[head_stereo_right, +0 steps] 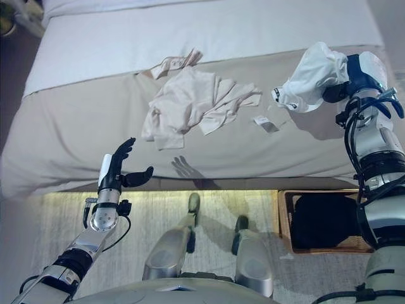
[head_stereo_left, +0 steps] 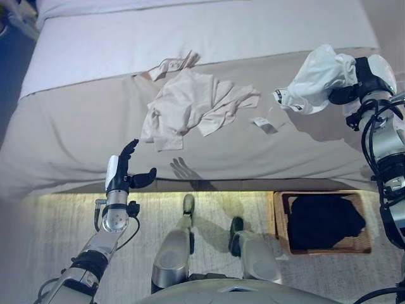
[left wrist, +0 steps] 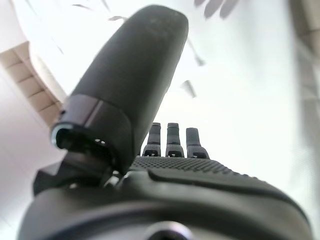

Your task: Pick up the clothes from the bed and place them into the basket

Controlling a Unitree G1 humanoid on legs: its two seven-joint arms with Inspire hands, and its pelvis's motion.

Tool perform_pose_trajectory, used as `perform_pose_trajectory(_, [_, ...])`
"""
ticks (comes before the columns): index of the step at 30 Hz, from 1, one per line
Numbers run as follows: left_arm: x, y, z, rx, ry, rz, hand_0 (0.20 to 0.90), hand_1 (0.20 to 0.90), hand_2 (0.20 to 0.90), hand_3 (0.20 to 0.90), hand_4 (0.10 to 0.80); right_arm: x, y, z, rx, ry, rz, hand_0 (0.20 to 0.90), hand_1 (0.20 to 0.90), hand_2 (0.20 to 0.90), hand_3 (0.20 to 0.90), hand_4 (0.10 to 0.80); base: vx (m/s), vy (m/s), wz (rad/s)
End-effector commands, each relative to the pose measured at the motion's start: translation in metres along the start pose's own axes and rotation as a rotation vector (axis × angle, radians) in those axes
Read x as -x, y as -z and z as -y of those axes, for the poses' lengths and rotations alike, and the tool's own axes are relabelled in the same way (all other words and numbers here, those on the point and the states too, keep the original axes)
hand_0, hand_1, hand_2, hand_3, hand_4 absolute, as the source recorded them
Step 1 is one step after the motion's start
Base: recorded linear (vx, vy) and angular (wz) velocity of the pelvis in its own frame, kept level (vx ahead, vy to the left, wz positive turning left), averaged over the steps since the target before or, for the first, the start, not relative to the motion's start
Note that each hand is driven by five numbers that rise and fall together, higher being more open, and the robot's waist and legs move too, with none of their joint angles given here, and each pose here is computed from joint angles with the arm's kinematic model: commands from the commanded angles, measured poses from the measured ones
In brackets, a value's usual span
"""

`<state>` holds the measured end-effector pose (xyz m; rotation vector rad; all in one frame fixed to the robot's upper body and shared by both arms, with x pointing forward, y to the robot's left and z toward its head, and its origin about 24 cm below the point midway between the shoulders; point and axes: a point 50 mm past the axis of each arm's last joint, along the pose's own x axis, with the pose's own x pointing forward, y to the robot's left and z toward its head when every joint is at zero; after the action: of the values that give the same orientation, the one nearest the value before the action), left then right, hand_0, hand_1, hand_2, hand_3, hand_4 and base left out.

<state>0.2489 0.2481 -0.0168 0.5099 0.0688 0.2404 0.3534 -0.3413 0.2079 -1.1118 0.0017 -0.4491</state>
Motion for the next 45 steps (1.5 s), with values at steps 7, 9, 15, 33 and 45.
perform_pose_trajectory(7, [0.005,0.017,-0.011,-0.031,-0.051,-0.048,0.9,0.9,0.9,0.9,0.8,0.019,0.026,0.042,0.103,0.135,0.062,0.3,0.3,0.3,0.2,0.1,0.039,0.014,-0.25])
perform_pose_trajectory(9, [0.005,0.019,-0.011,-0.035,-0.047,-0.055,0.9,0.9,0.9,0.9,0.8,0.023,0.032,0.043,0.11,0.143,0.05,0.3,0.3,0.3,0.2,0.1,0.01,0.022,-0.19])
perform_pose_trajectory(15, [0.007,0.024,-0.012,-0.048,-0.04,-0.076,0.9,0.9,0.9,0.9,0.8,0.041,0.057,0.046,0.131,0.146,0.009,0.3,0.3,0.3,0.2,0.1,0.015,0.021,-0.23])
perform_pose_trajectory(33, [0.01,0.028,-0.01,-0.062,-0.018,-0.079,0.9,0.9,0.9,0.9,0.8,0.099,0.132,0.026,0.128,0.055,-0.176,0.3,0.3,0.3,0.2,0.1,-0.003,-0.001,-0.16])
perform_pose_trajectory(45, [0.009,0.027,-0.004,-0.063,0.013,-0.079,0.9,0.9,0.9,0.9,0.8,0.097,0.139,-0.01,0.107,-0.104,-0.259,0.3,0.3,0.3,0.2,0.1,-0.001,-0.009,0.0])
